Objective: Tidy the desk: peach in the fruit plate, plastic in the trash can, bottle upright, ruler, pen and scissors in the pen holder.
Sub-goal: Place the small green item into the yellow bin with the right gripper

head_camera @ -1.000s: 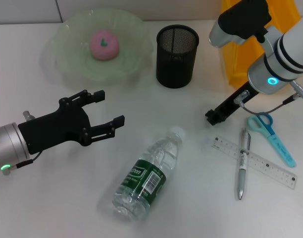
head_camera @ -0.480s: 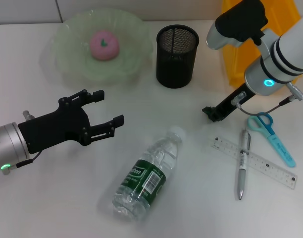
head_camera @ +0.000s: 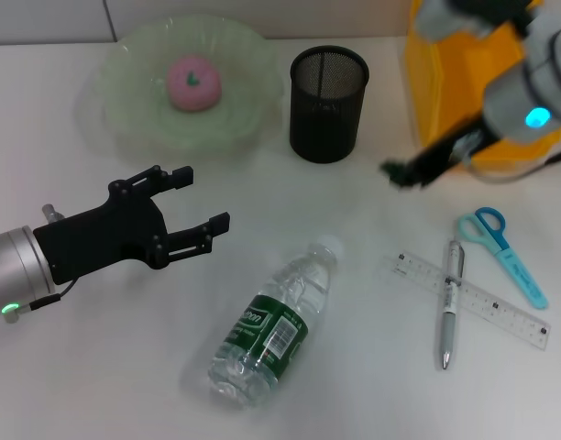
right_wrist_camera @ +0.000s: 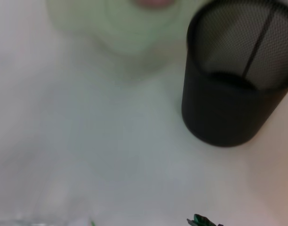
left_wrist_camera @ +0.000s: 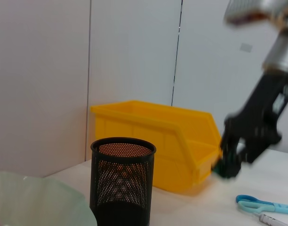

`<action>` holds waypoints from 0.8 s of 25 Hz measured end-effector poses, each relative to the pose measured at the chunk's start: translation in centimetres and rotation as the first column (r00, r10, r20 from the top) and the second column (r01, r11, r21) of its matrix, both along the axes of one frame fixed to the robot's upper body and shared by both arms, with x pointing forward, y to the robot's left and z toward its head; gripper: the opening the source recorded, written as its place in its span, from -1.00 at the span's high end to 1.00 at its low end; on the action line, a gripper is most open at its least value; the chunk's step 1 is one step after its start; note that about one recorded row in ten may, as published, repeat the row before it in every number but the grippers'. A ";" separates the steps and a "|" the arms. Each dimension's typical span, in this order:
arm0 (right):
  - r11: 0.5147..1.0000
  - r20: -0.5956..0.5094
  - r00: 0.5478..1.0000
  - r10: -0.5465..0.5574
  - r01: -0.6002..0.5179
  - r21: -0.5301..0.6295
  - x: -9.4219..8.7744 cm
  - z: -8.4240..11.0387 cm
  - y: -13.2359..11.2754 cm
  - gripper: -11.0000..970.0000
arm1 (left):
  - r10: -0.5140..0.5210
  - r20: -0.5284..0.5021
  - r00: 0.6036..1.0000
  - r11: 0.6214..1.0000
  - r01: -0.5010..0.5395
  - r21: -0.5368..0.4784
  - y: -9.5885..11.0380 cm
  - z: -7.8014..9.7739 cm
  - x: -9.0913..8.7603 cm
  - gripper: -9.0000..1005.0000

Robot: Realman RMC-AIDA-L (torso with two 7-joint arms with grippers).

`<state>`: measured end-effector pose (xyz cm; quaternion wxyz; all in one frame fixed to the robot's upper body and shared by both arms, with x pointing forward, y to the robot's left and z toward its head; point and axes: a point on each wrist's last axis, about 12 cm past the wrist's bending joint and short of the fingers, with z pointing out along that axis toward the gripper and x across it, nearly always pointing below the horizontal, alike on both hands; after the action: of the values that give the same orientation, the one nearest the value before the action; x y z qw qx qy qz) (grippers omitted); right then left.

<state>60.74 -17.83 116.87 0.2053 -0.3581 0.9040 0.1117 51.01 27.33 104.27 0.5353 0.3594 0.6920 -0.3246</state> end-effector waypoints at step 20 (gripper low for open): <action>0.927 0.241 0.896 -0.372 0.347 0.140 4.8 2.1 -10.0 0.58 | -0.009 0.008 1.000 1.000 0.009 -0.004 -0.3 0.2 0.2 -0.68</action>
<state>65.54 -27.81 118.98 0.3571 -0.1865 0.9130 0.0651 51.16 27.06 104.42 0.5372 0.3627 0.6878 -0.3268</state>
